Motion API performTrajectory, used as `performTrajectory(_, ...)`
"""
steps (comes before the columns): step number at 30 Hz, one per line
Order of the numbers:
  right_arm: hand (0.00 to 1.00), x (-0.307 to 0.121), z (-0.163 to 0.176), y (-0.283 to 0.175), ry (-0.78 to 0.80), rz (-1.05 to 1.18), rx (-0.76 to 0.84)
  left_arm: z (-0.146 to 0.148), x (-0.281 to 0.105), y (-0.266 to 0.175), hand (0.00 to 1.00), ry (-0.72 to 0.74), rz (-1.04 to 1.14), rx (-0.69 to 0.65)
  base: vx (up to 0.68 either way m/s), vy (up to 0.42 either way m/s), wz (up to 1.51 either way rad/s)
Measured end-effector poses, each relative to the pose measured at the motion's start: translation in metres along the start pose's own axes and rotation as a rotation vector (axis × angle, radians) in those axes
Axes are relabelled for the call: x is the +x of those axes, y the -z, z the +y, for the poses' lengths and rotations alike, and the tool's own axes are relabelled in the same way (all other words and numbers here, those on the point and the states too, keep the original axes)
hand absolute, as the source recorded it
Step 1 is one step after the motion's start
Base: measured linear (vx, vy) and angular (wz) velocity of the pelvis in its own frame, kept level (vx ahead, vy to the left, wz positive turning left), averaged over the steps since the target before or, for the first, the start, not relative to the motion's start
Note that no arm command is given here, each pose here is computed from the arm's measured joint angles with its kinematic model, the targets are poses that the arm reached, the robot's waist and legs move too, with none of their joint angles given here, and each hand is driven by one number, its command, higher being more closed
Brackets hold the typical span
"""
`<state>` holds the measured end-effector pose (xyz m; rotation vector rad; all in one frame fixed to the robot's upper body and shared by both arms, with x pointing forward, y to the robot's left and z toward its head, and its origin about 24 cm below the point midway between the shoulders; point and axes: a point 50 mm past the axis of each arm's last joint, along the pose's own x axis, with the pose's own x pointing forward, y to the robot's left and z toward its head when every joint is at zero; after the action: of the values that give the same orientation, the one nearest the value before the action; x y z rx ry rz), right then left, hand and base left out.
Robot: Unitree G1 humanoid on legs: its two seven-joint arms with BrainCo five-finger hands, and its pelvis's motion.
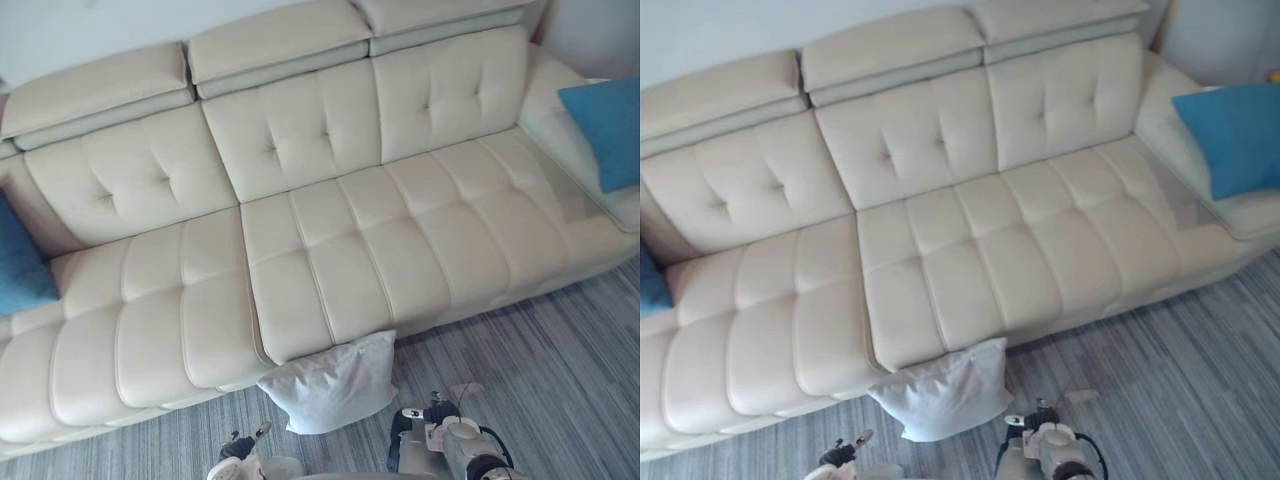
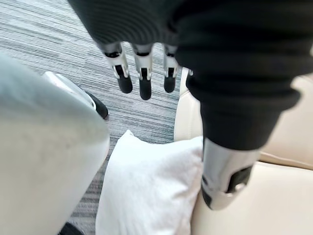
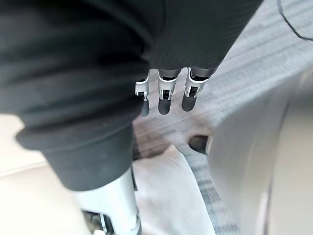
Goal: Pick up cushions and gather them together orderly.
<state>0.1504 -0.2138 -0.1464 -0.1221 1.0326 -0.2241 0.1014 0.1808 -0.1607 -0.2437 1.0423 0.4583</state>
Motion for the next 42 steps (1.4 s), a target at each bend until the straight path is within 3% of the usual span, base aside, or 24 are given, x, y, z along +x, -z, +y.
performTrajectory(6,0.0,-0.002,-0.002,0.009,0.012,0.008,0.003,-0.003,0.001,-0.006,0.0,0.043,-0.035,0.161,0.18,-0.029,0.73)
performTrajectory(11,0.0,-0.007,0.016,0.026,-0.027,0.049,0.023,0.011,0.001,-0.004,0.0,0.016,-0.024,0.194,0.11,0.061,0.1)
performTrajectory(17,0.0,-0.01,0.014,0.037,-0.016,0.082,0.005,0.012,0.001,-0.002,0.0,0.008,-0.013,0.191,0.05,0.033,0.1)
performTrajectory(39,0.0,-0.003,0.015,0.005,0.01,-0.003,0.023,0.02,0.002,-0.014,0.0,-0.062,-0.057,0.076,-0.1,-0.012,-0.16)
performTrajectory(42,0.0,-0.001,0.018,-0.006,0.003,-0.029,0.021,0.007,0.007,-0.04,0.0,-0.031,-0.128,0.076,-0.25,-0.062,0.52)
